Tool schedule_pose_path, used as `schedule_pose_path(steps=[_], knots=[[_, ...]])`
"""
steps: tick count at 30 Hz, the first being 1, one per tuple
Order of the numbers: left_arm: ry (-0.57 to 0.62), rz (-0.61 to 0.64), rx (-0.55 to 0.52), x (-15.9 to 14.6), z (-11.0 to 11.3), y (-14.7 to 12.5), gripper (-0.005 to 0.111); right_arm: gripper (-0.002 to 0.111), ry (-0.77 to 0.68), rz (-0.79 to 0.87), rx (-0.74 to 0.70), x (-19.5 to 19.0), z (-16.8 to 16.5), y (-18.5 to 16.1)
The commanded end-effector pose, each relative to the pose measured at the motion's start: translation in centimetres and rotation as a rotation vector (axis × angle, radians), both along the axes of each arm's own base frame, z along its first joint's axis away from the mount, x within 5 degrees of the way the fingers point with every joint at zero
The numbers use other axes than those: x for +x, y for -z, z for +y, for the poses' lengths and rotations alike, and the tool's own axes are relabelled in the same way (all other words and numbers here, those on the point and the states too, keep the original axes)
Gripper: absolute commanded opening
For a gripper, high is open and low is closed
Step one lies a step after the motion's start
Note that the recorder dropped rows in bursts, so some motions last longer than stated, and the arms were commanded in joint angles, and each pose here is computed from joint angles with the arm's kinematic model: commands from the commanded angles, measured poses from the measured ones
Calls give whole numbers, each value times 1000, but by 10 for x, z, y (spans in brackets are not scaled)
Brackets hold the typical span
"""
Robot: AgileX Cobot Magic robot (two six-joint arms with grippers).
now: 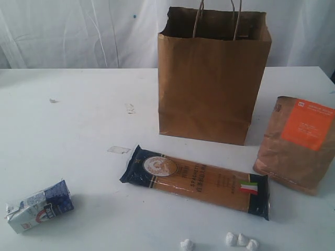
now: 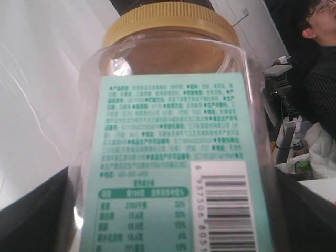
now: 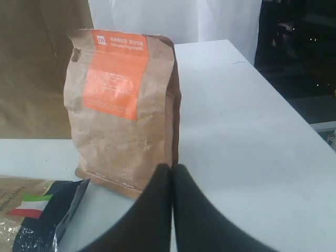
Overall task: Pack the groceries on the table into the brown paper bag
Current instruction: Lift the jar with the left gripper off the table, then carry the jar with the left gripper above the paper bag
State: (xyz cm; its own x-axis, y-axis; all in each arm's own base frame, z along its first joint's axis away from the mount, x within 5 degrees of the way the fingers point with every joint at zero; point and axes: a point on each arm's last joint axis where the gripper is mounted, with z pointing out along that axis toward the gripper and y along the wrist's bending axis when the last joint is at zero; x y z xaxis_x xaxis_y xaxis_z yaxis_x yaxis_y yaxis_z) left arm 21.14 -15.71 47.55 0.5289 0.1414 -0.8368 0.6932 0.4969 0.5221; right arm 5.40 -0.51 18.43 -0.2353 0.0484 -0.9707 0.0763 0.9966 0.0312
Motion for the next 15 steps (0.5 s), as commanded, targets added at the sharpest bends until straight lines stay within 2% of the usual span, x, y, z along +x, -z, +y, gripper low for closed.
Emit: schedule_pose_path(steps=[1, 3, 5, 13, 15], knots=[[-1, -159, 28, 19, -11, -18, 0, 0, 2, -10, -8, 0, 0, 0], [41, -181, -14, 25, -16, -31, 0, 0, 2, -10, -8, 0, 0, 0], [72, -148, -27, 37, -24, -28, 0, 0, 2, -10, -8, 0, 0, 0], [116, -83, 74, 76, -47, 15, 0, 0, 2, -10, -8, 0, 0, 0], [175, -62, 94, 81, -54, 28, 0, 0, 2, -10, -8, 0, 0, 0]])
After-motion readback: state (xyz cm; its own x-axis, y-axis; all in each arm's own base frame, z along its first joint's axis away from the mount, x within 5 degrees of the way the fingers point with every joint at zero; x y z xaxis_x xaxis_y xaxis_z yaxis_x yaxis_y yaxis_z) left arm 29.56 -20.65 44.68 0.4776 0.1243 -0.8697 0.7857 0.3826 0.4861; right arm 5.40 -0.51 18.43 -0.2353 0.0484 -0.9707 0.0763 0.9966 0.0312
